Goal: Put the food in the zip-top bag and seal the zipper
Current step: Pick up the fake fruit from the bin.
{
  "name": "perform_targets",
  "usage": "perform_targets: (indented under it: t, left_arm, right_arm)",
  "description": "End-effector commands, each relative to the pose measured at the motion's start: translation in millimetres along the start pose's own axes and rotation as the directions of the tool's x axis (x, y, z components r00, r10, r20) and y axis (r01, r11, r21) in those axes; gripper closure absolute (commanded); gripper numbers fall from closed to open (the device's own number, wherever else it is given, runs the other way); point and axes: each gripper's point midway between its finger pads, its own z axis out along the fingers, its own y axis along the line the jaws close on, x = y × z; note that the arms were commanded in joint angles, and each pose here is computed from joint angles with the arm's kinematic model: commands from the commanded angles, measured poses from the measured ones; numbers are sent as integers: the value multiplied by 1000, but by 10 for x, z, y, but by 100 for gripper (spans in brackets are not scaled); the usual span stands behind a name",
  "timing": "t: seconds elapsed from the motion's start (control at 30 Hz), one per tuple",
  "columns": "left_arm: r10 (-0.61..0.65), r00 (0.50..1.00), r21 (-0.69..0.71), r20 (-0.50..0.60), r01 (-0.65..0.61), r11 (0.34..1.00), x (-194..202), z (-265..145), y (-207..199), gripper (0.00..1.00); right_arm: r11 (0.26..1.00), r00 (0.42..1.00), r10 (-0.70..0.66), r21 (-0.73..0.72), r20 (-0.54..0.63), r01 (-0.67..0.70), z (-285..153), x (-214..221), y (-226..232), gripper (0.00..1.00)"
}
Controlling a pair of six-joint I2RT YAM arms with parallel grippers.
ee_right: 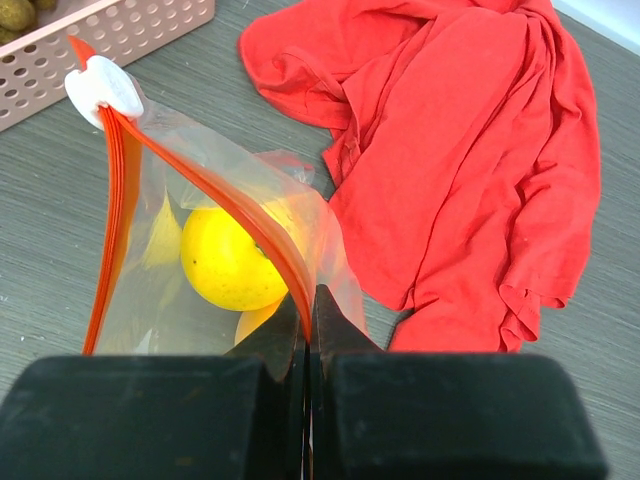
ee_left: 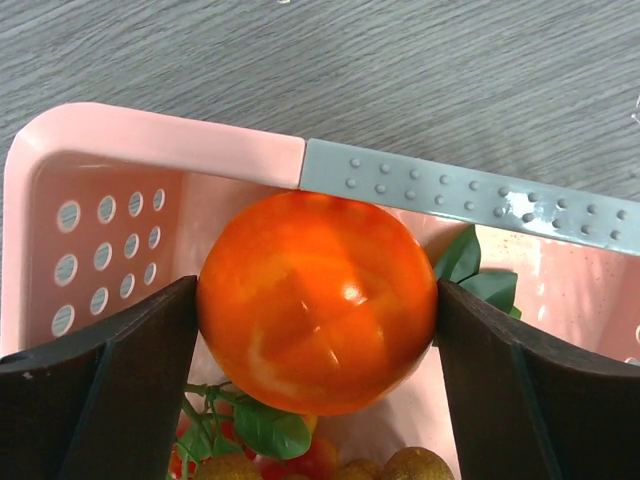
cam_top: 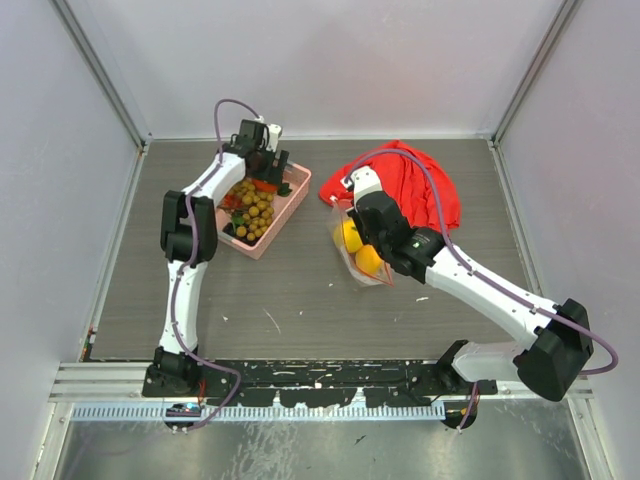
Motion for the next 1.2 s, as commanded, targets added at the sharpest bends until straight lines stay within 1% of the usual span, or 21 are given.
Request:
perform_targets:
  t: [0.0, 0.13, 0.3, 0.53, 0.73, 0.97, 1.17]
  left_arm:
    - [-6, 998, 64, 59, 2, 998, -206, -165, -91, 20]
    - [-24, 995, 97, 101, 14, 995, -320, -354, -155, 33]
    - [-63, 987, 115, 145, 46, 992, -422, -620, -195, 43]
    - [-132, 964, 136, 231, 102, 985, -611, -1069, -235, 45]
    - [-203, 945, 191, 257, 156, 969, -660, -1473, -353, 48]
    - [-273, 914, 273, 300, 192, 943, -615, -2008, -688, 51]
    - [-355, 883, 370, 308, 233, 899, -476, -2354, -1042, 53]
  right_arm:
    - [999, 997, 41, -13, 62, -40, -63, -229, 15, 98]
    - [999, 997, 45, -7, 67, -44, -80, -247, -4, 98]
    - [999, 997, 46, 12, 65, -47, -106, -249, -50, 98]
    - [998, 996, 54, 24, 72, -56, -143, -291, -89, 98]
    - [997, 995, 67, 36, 70, -69, -138, -319, -101, 98]
    - [994, 994, 86, 58, 70, -90, -105, -343, -112, 98]
    - [994, 995, 93, 45, 40, -95, -31, -351, -26, 98]
